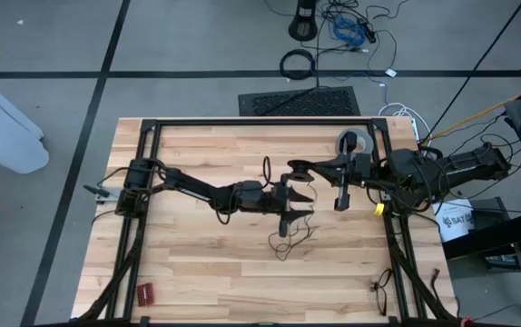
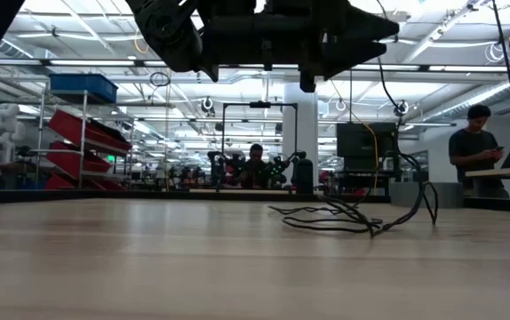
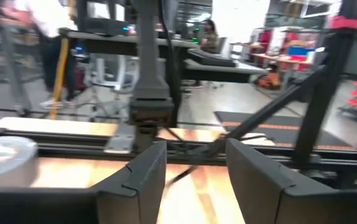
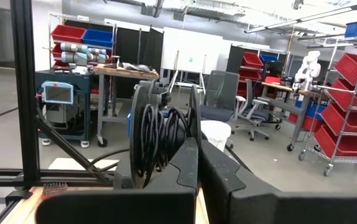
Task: Coil cords
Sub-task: Coil the black wire onto the spool
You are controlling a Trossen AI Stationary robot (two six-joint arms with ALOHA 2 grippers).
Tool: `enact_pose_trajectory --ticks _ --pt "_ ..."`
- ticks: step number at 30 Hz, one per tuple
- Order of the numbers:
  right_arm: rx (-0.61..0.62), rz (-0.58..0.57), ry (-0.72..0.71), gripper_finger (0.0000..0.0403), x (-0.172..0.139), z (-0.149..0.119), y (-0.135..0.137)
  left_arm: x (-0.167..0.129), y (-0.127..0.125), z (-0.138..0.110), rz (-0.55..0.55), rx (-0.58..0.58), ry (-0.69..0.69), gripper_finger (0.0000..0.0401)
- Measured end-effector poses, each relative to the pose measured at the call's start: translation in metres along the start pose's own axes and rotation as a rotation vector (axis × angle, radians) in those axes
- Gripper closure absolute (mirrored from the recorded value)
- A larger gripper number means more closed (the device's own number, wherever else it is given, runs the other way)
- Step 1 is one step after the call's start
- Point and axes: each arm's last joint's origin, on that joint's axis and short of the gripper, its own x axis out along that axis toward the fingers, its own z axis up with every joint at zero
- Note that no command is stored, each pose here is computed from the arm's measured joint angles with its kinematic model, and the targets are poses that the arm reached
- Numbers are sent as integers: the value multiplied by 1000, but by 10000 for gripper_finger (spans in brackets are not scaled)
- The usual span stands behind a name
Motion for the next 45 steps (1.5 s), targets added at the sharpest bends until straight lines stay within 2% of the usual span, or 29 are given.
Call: enact_pose_trajectory --ticks 5,12,19,23,28,35,40,45 --pt "-7 3 17 403 0 -2 0 0 4 0 41 14 1 283" --pt "17 12 42 403 0 -4 1 -7 24 -8 115 -8 47 389" --pt "46 15 78 403 0 -8 2 -22 44 7 176 -12 208 393" --pt "47 15 80 403 0 -8 2 -37 47 30 209 30 299 397" --pt "46 16 88 403 -1 -9 2 -63 45 59 313 119 425 399" --pt "59 17 102 403 -1 -10 2 -101 38 100 367 194 491 400" --pt "67 16 113 403 -3 -10 1 -126 36 114 454 238 583 400" --pt "74 18 154 403 -3 -15 1 -140 34 130 489 239 550 401"
